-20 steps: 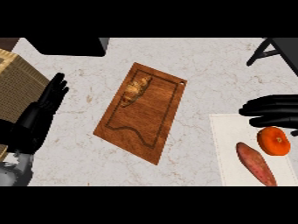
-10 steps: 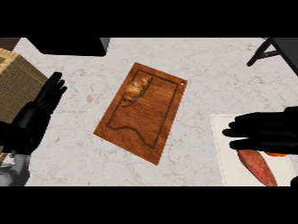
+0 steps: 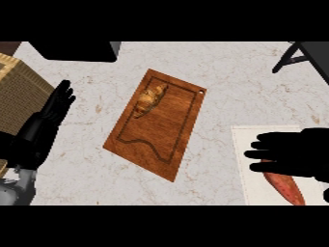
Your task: Pick the squash from the placemat and place it in the tiered shelf
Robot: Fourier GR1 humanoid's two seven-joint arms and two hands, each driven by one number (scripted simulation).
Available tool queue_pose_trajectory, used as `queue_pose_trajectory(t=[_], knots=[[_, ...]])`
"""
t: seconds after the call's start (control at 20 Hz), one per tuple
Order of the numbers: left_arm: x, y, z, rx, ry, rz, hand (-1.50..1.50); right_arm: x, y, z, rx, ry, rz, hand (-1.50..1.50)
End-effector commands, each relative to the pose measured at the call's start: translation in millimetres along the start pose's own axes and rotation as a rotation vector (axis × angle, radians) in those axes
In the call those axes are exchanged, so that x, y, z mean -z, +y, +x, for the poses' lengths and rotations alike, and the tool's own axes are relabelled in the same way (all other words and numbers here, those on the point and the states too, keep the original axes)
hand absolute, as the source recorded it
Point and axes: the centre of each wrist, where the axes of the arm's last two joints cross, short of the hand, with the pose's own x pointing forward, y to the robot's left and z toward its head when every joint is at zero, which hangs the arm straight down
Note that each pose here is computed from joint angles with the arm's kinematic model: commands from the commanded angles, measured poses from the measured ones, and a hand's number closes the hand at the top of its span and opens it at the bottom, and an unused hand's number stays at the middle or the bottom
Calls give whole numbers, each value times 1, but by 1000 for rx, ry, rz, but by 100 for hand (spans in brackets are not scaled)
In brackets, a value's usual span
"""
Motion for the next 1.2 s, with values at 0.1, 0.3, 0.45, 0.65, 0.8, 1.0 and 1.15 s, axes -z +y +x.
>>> queue_pose_trajectory(t=[0.1, 0.3, 0.45, 0.65, 0.8, 1.0, 1.15], knots=[[-1, 4, 6, -5, 26, 19, 0, -21, 51, -45, -115, -78, 133, -150], [7, -10, 2, -4, 9, 2, 0, -29, 61, -90, -146, -38, 161, -150], [2, 3, 9, -4, 16, 12, 0, -31, 91, -107, -136, -38, 196, -150], [-2, 12, -1, -7, 21, 31, 0, -11, 89, -124, -164, -56, 212, -150], [3, 13, 8, 24, 24, 21, 0, -8, 82, -140, -184, -60, 211, -150], [1, 19, -5, 2, 26, 22, 0, 6, 84, -143, -177, -62, 243, -150], [-11, 0, -16, -5, 20, 28, 0, 14, 111, -156, -161, -51, 259, -150]])
